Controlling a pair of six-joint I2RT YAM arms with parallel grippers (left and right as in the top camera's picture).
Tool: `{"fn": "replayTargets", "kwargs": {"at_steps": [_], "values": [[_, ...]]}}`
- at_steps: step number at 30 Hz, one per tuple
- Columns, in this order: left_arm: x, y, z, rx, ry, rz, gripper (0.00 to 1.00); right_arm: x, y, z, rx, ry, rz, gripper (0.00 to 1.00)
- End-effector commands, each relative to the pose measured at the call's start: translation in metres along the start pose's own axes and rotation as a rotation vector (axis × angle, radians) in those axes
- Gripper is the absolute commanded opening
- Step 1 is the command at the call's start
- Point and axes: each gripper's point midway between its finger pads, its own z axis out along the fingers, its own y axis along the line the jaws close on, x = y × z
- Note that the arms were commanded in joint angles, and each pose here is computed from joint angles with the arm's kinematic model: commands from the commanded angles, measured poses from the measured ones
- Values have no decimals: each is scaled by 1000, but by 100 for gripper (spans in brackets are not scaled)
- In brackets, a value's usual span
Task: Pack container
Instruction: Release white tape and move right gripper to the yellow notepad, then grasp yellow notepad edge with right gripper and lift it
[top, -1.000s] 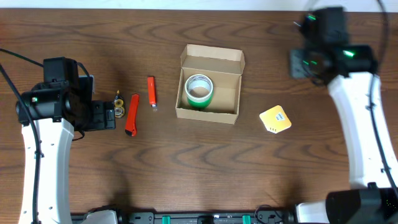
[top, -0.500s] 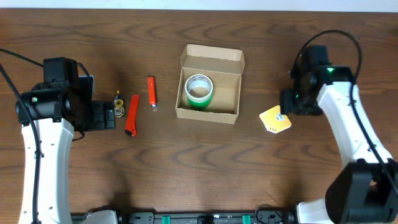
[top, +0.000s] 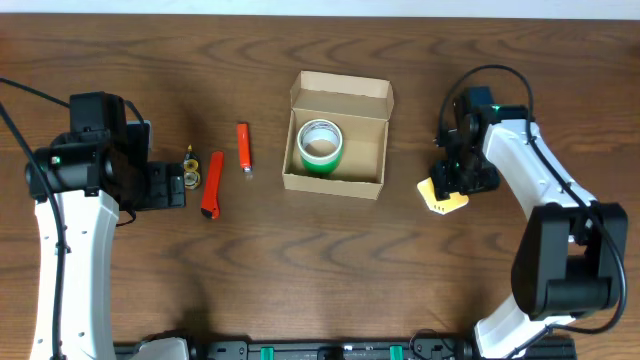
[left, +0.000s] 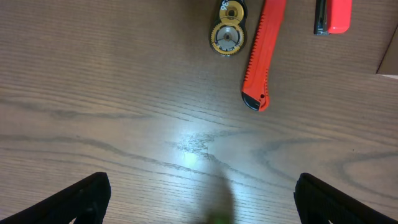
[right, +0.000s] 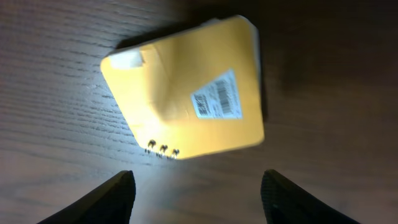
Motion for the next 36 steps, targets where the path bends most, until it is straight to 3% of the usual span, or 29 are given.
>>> {"fn": "replayTargets", "kwargs": {"at_steps": [1,8,25,36], "values": [[-4,2,-3,-2,-9,-18,95,-3,6,5,-20,-2,-121,68],[-4,2,-3,-2,-9,-18,95,-8,13,5,-10,-19,-209,79],[-4,2,-3,-2,-9,-18,95,-11,11,26,1,22,-170,87],[-4,2,-3,-2,-9,-18,95,-7,11,55,1,102,-151,99]]}}
